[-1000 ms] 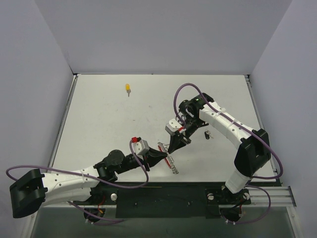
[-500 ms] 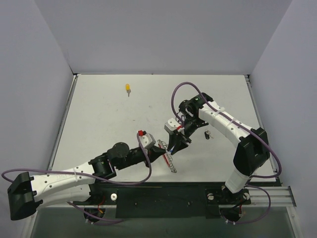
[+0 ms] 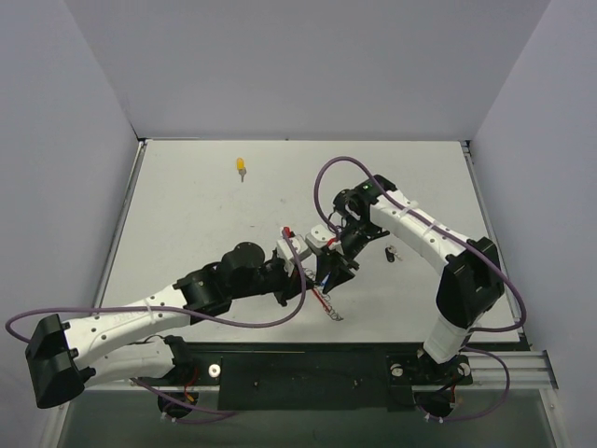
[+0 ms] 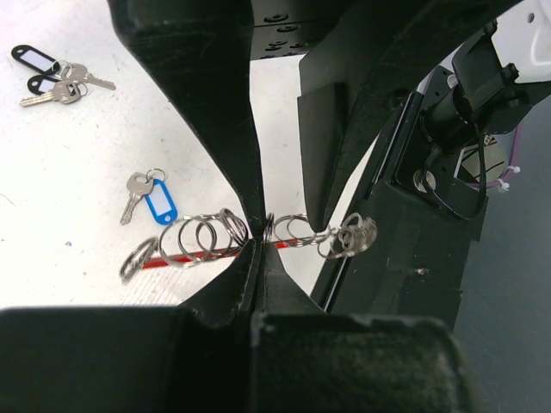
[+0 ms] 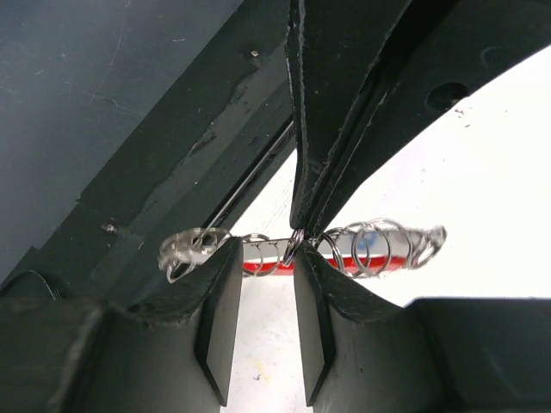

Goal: Put the keys on the keyring

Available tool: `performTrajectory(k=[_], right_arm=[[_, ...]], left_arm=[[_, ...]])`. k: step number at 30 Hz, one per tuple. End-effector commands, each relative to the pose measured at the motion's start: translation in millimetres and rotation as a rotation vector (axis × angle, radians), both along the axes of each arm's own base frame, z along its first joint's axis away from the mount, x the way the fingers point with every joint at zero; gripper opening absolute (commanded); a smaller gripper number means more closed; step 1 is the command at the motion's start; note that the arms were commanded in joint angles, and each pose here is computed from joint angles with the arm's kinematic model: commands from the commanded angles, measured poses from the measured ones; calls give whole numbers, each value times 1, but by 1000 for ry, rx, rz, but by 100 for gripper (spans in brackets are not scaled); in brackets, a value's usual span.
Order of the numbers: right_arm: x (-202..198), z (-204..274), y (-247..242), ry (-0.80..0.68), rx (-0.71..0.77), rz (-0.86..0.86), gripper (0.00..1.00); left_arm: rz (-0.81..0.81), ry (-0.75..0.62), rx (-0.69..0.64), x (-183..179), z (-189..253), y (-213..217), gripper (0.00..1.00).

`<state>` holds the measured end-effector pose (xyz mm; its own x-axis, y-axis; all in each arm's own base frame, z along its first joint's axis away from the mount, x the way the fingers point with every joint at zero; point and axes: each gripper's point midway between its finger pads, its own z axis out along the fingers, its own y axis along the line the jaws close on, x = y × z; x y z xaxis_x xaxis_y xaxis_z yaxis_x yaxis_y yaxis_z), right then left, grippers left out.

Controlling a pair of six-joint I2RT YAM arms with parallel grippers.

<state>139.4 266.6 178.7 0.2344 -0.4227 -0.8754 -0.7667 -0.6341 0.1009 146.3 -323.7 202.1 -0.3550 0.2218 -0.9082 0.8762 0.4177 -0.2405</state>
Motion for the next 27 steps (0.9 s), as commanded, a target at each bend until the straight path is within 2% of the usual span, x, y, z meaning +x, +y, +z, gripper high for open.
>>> performTrajectory(k=[1, 19, 24, 27], right_arm=[[-38, 29, -16, 240, -115, -17, 25], [-27, 34, -8, 293, -115, -89, 19], [-24, 36, -8, 312, -104, -111, 12], [-25, 37, -7, 316, -96, -114, 3]], left_arm=[[1, 9, -9, 2, 16, -1, 0], [-18, 71, 10, 2, 16, -14, 0], [-21, 71, -22, -1, 15, -14, 0], [-20, 70, -41, -1, 15, -14, 0]])
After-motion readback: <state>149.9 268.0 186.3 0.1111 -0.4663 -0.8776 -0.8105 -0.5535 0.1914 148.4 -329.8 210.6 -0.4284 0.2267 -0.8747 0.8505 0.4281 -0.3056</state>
